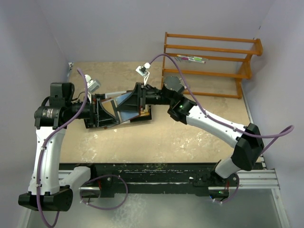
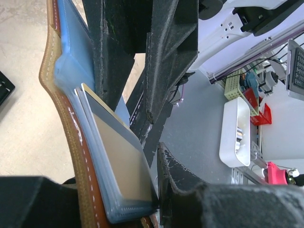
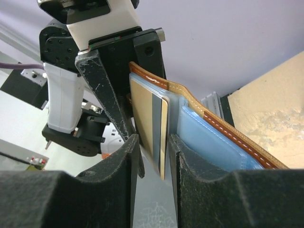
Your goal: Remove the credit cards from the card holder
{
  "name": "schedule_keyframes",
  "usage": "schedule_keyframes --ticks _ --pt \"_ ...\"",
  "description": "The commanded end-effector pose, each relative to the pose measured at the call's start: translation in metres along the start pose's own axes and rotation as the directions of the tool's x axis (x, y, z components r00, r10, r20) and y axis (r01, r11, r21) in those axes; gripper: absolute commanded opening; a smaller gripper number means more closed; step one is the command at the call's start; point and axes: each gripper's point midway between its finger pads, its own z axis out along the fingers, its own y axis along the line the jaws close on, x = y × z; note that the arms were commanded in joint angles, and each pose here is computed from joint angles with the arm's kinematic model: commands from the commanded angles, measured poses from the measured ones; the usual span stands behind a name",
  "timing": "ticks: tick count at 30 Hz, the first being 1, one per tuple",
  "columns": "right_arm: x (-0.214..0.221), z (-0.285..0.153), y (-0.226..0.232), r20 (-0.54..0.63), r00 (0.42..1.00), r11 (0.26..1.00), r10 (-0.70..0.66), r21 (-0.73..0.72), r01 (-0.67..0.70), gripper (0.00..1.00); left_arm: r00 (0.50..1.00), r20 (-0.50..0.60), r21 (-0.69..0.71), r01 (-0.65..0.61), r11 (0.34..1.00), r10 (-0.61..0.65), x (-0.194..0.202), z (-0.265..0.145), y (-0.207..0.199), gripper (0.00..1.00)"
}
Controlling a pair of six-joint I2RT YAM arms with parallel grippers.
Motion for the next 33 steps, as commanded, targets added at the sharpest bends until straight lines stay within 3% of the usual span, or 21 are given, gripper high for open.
schedule_keyframes --ticks 1,15,28,33 --pt "0.018 0.009 -0.013 -0.049 0.999 0.998 0.013 0.067 -0.01 0.35 0.977 0.067 0.137 -0.209 0.968 0.201 -0.021 -0.005 -0.038 0.32" --pt "0.031 -0.003 0.049 -0.096 0.995 0.956 0.019 -0.289 -0.046 0.31 0.974 0.076 0.173 -0.222 0.96 0.212 -0.022 -0.006 -0.045 0.31" --pt "0.033 -0.001 0.052 -0.091 0.994 0.934 0.063 -0.345 -0.091 0.31 0.973 0.081 0.193 -0.229 0.954 0.217 -0.021 -0.006 -0.048 0.27" --pt "0.028 0.011 0.026 -0.063 0.993 0.977 0.098 -0.182 -0.108 0.4 0.961 0.095 0.201 -0.273 0.941 0.259 -0.022 -0.007 -0.054 0.22"
